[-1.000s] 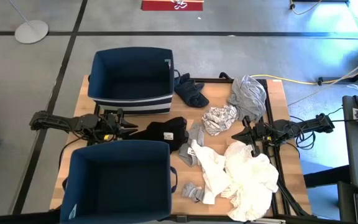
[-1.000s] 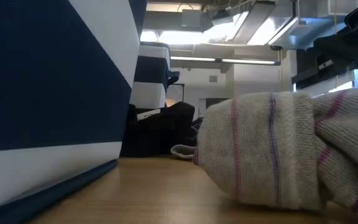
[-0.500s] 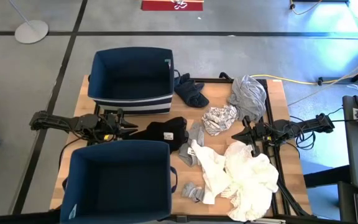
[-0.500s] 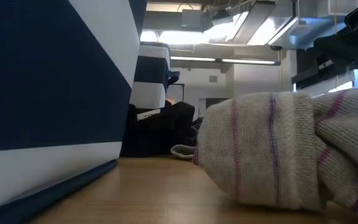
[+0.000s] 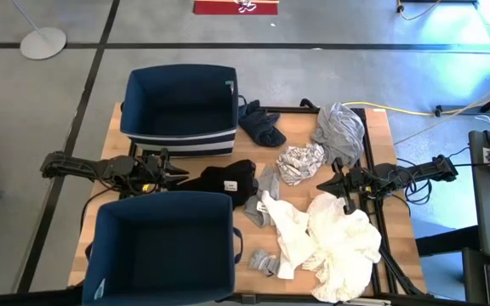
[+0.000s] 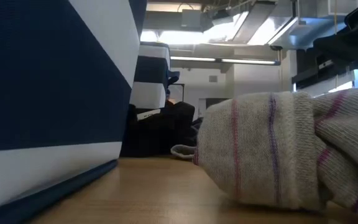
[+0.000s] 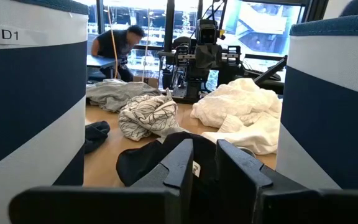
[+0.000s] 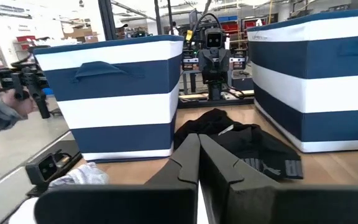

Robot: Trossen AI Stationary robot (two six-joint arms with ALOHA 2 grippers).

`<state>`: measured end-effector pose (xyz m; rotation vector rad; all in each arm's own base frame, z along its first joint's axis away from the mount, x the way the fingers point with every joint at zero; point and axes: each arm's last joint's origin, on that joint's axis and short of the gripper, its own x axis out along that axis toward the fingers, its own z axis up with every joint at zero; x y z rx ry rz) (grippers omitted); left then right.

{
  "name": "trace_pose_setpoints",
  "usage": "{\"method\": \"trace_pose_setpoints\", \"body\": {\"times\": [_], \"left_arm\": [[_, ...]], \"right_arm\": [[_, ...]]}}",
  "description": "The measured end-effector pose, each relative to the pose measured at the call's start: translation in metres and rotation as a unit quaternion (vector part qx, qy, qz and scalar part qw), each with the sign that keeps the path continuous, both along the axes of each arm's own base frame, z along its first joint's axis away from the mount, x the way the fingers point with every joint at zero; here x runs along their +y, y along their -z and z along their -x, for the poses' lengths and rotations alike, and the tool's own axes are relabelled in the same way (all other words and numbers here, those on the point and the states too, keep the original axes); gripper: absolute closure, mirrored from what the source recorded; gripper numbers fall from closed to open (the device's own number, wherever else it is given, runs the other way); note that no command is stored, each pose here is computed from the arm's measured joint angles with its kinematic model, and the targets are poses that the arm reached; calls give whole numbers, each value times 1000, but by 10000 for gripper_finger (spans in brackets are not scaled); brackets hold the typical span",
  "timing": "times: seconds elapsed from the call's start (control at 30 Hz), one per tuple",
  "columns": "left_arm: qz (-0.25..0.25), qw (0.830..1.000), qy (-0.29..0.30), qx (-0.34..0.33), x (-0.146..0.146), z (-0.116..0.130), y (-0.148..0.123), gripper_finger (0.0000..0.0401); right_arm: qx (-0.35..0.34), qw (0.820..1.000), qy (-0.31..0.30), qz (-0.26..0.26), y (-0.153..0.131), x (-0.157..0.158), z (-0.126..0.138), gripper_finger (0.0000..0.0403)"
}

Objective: Sort clothes

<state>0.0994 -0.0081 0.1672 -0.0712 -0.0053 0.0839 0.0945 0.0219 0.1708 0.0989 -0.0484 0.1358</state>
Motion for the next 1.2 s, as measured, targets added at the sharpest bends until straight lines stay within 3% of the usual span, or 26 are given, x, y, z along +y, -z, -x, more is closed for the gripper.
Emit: {"method": "trace_pose_setpoints", "body": {"times": [0.4,0.53,0.73,0.97,1.2], "left_arm": [[2,1000,0,-2,0,0,0,341],[53,998,1,-25,0,0,-4,341],[53,998,1,-32,0,0,-5,341],[31,997,-10,-66,1,1,-13,341],[19,996,-23,-84,2,4,-28,341]], "right_arm": [[-11,1000,11,1,-2,-1,0,395],[-49,999,18,-6,-10,-1,1,395],[-54,989,137,-24,-33,-10,7,395],[23,972,232,5,-63,-14,4,395],[98,956,273,48,-92,-12,-13,395]]}}
